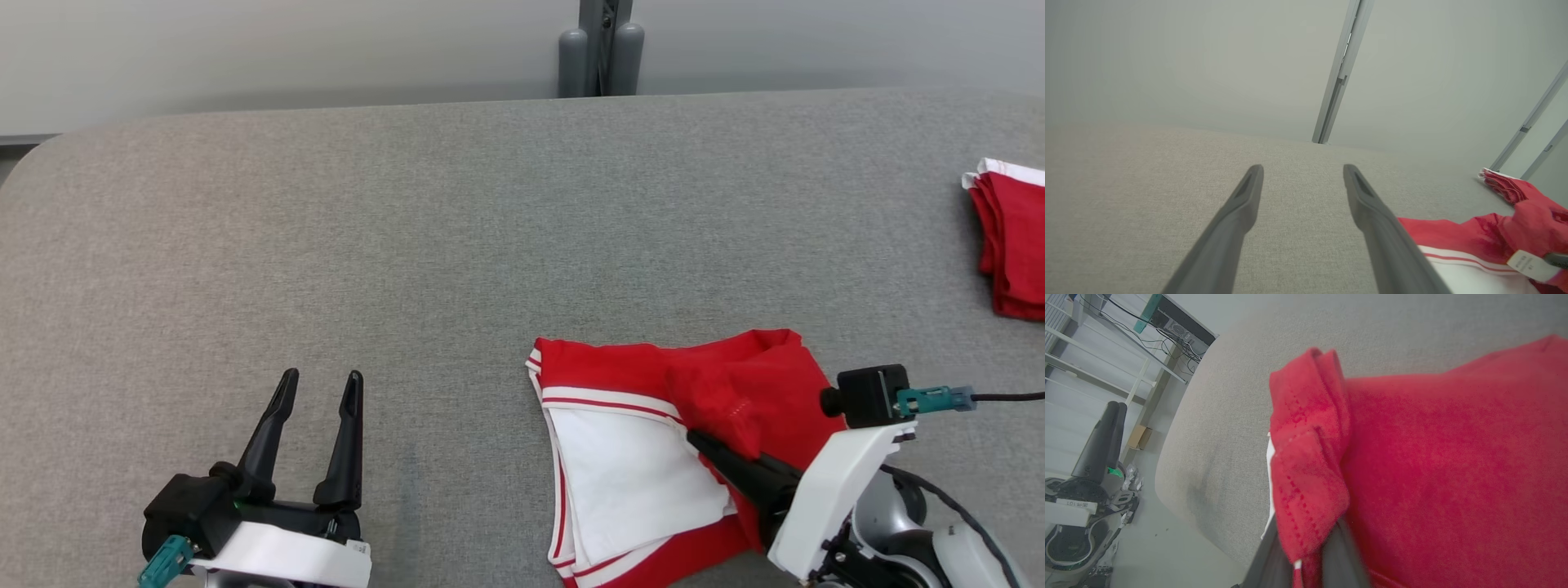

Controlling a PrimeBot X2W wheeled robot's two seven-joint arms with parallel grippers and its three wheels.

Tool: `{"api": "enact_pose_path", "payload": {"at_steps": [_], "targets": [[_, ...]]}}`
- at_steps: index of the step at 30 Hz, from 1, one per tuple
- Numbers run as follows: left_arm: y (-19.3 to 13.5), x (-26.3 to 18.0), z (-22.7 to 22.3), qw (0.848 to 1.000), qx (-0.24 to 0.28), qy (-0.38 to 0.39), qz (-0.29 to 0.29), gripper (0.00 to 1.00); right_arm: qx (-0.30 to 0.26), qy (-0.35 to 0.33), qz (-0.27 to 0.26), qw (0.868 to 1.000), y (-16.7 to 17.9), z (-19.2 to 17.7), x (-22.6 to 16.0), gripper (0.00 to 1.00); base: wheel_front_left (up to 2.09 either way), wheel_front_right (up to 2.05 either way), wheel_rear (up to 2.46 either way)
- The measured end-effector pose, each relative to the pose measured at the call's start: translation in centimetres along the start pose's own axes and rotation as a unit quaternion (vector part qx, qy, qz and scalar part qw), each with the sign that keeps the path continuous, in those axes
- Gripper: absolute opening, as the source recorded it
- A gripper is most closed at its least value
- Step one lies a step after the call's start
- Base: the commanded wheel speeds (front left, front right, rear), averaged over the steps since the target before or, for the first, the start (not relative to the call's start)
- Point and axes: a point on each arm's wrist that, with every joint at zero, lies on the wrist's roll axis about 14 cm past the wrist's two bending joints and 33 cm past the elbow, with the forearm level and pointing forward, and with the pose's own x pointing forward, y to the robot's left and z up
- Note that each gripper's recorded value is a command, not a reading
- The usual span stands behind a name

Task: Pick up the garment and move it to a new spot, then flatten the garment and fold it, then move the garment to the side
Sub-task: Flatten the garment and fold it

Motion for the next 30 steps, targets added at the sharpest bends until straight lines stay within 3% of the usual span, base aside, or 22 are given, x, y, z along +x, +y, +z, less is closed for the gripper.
{"api": "enact_pose_path", "payload": {"at_steps": [6,27,28,29,30], "targets": [[0.7,-0.3,0.2,1.0,-0.001,-0.002,0.012,1.0,0.016,-0.001,0.012,1.0,2.0,0.0,1.3,0.0,0.0,0.0,0.0],[2.5,-0.8,-0.7,0.999,0.001,0.012,0.042,1.0,0.034,0.058,0.044,0.997,3.7,-3.7,5.4,0.0,0.0,0.0,0.0],[2.5,-0.8,-0.7,0.999,-0.001,0.013,0.043,1.0,0.033,0.062,0.042,0.997,3.6,-3.9,5.5,0.14,0.0,0.0,0.0],[2.5,-0.8,-0.7,0.999,-0.001,0.013,0.043,1.0,0.033,0.062,0.042,0.997,3.6,-3.9,5.5,0.51,0.0,0.0,0.0],[2.5,-0.8,-0.8,0.999,-0.001,0.013,0.043,1.0,0.031,0.066,0.041,0.996,3.5,-4.1,5.6,1.0,0.0,0.0,0.0]]}}
